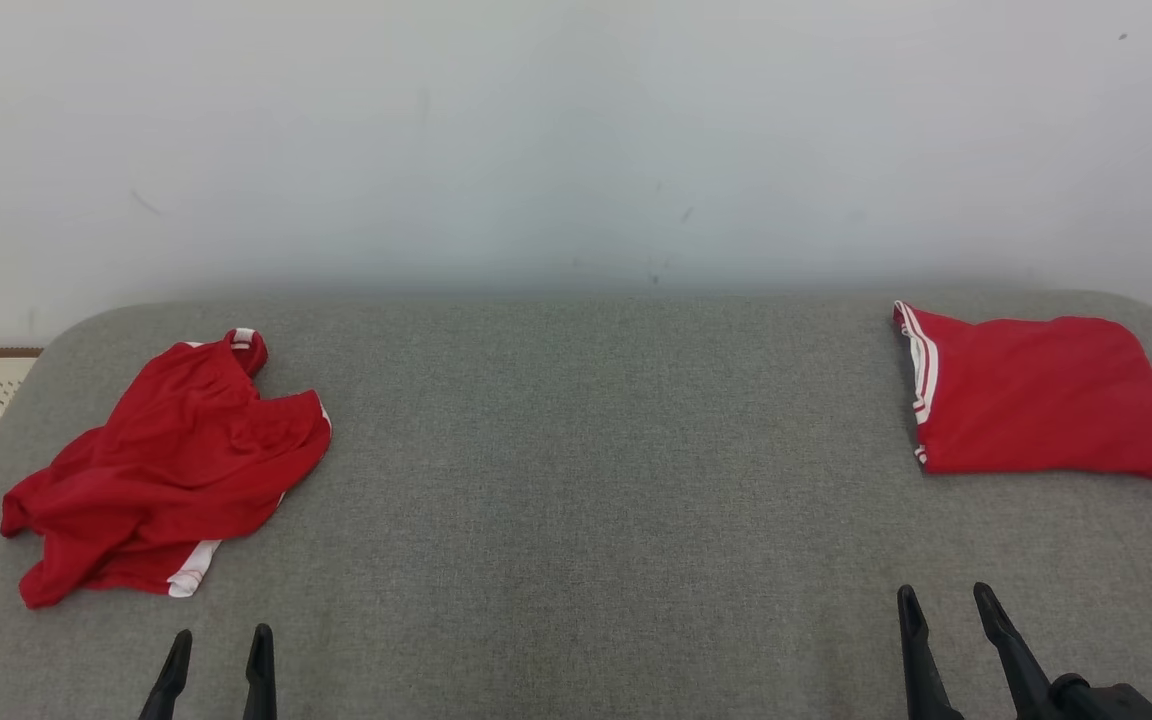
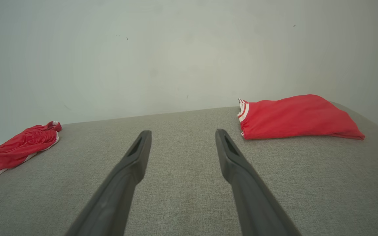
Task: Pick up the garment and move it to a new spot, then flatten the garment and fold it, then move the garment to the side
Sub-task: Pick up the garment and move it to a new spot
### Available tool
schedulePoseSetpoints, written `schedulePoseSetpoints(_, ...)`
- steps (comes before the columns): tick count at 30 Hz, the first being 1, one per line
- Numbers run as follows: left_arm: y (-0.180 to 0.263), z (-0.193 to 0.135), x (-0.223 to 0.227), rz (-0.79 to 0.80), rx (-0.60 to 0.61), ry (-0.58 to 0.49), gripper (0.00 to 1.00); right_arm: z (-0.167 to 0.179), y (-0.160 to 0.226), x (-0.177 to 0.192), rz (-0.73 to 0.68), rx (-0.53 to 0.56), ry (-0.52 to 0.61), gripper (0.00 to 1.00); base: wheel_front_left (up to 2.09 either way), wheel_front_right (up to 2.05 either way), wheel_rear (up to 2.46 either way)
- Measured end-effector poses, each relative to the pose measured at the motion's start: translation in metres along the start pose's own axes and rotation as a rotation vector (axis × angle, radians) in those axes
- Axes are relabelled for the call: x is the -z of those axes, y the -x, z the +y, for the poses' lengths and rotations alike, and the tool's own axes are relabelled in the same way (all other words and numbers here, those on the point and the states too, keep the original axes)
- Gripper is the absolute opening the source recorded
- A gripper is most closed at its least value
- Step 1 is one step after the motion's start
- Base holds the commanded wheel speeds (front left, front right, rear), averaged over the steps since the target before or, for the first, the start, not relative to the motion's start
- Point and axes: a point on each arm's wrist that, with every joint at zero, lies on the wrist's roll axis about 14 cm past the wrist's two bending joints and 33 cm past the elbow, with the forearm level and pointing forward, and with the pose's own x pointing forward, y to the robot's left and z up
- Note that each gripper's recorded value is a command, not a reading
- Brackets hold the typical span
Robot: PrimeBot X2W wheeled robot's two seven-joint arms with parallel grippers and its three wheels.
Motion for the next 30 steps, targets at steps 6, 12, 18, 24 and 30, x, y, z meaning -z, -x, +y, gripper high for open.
schedulePoseSetpoints(6, 0.0, 0.001, 0.001, 0.005, -0.007, -0.004, 1.0, -0.001, 0.0, 0.001, 0.003, 0.006, -0.003, 1.0, 0.0, 0.0, 0.0)
schedulePoseSetpoints(12, 0.0, 0.004, 0.001, 0.009, -0.018, -0.009, 1.0, 0.0, 0.0, 0.003, 0.007, 0.004, -0.006, 1.0, 0.0, 0.0, 0.0)
schedulePoseSetpoints(18, 0.003, 0.013, 0.0, 0.013, -0.048, -0.012, 1.0, 0.002, -0.003, 0.005, 0.014, -0.004, -0.009, 1.0, 0.0, 0.0, 0.0)
schedulePoseSetpoints(24, 0.011, 0.028, -0.003, 0.013, -0.099, -0.027, 1.0, 0.015, -0.009, 0.015, 0.04, -0.047, -0.022, 1.0, 0.0, 0.0, 0.0)
schedulePoseSetpoints(30, 0.03, 0.06, -0.01, 0.01, -0.203, -0.049, 1.0, 0.036, -0.021, 0.021, 0.054, -0.124, -0.034, 1.0, 0.0, 0.0, 0.0)
